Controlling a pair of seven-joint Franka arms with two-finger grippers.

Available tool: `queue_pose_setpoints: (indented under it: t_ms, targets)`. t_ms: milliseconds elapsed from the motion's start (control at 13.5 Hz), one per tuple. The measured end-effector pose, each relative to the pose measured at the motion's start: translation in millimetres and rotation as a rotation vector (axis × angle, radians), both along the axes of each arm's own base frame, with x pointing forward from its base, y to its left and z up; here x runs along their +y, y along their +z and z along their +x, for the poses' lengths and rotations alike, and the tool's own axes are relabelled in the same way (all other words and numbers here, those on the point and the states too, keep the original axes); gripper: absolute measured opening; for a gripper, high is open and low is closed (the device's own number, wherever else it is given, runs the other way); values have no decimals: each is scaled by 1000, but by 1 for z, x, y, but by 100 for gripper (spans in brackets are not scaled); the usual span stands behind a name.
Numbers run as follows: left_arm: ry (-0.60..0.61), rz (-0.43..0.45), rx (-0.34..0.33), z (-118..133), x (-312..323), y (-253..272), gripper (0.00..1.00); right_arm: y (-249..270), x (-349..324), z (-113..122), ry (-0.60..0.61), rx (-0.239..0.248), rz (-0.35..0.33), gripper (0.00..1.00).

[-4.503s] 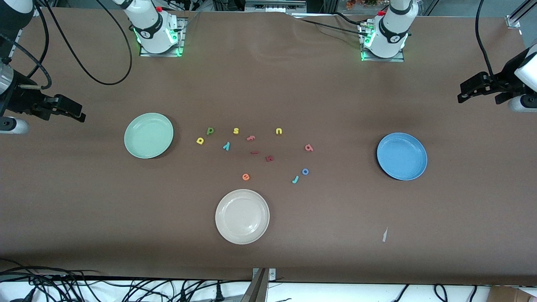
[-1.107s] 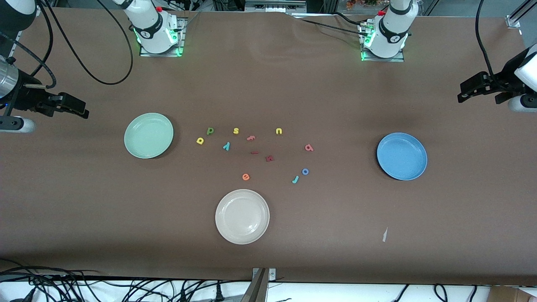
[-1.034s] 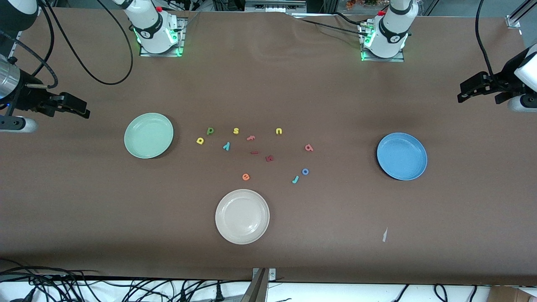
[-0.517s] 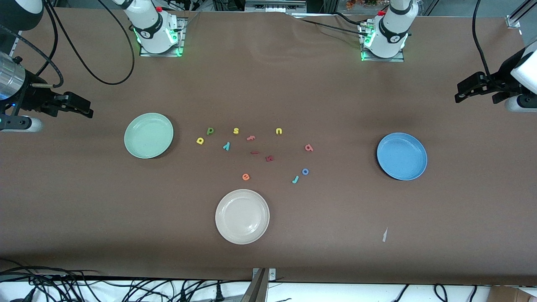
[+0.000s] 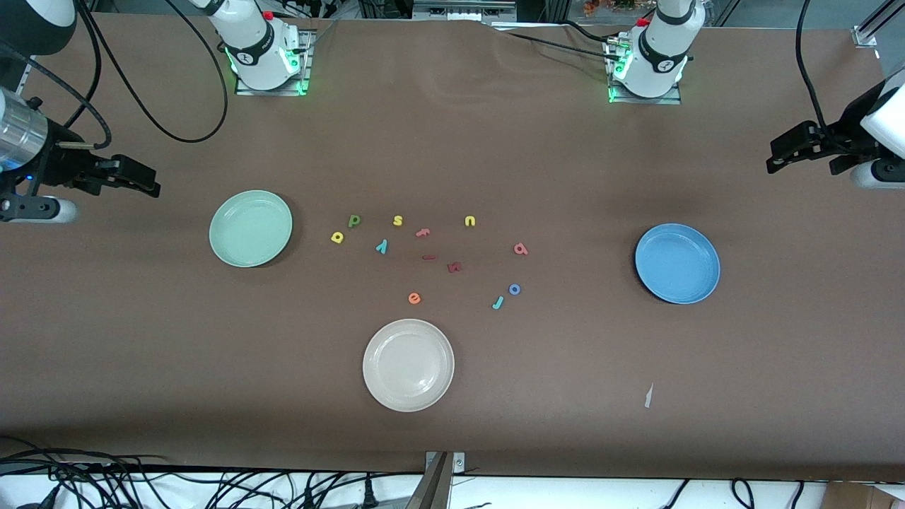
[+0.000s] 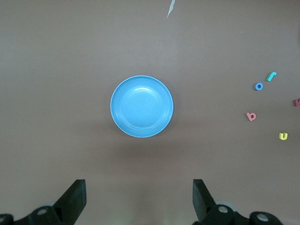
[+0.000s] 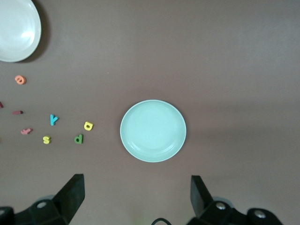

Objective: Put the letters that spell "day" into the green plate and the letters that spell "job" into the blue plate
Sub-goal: 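Reach the right gripper down to the yellow letter beside the green plate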

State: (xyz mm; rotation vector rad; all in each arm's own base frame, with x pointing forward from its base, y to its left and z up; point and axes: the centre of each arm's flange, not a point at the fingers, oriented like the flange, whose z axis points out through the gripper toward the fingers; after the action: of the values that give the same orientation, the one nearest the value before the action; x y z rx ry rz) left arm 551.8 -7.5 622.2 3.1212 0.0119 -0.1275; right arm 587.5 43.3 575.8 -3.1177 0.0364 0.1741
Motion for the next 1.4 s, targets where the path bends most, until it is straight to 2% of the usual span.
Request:
queue_pose_setpoints:
  t_ms: [221, 443, 664, 886, 1107, 1255, 1403]
  targets:
    - [0, 0, 0, 0, 0, 0, 100, -23, 14, -1, 23, 32, -4, 100]
    - [0, 0, 0, 0, 0, 0, 100, -54, 37, 0, -5, 24, -11, 100]
    - [-1, 0, 0, 0, -1, 0, 100, -97, 88, -8, -101, 9, -28, 100]
    - [-2, 0, 0, 0, -1, 0, 100, -159, 139, -30, -222, -16, -40, 100]
    - [-2, 0, 1, 0, -2, 0, 100, -220, 185, -67, -301, -79, -93, 100]
    - [-2, 0, 1, 0, -2, 0, 100, -260, 204, -85, -378, -91, -100, 100]
    - [-2, 0, 1, 0, -2, 0, 100, -294, 213, -90, -438, -94, -93, 100]
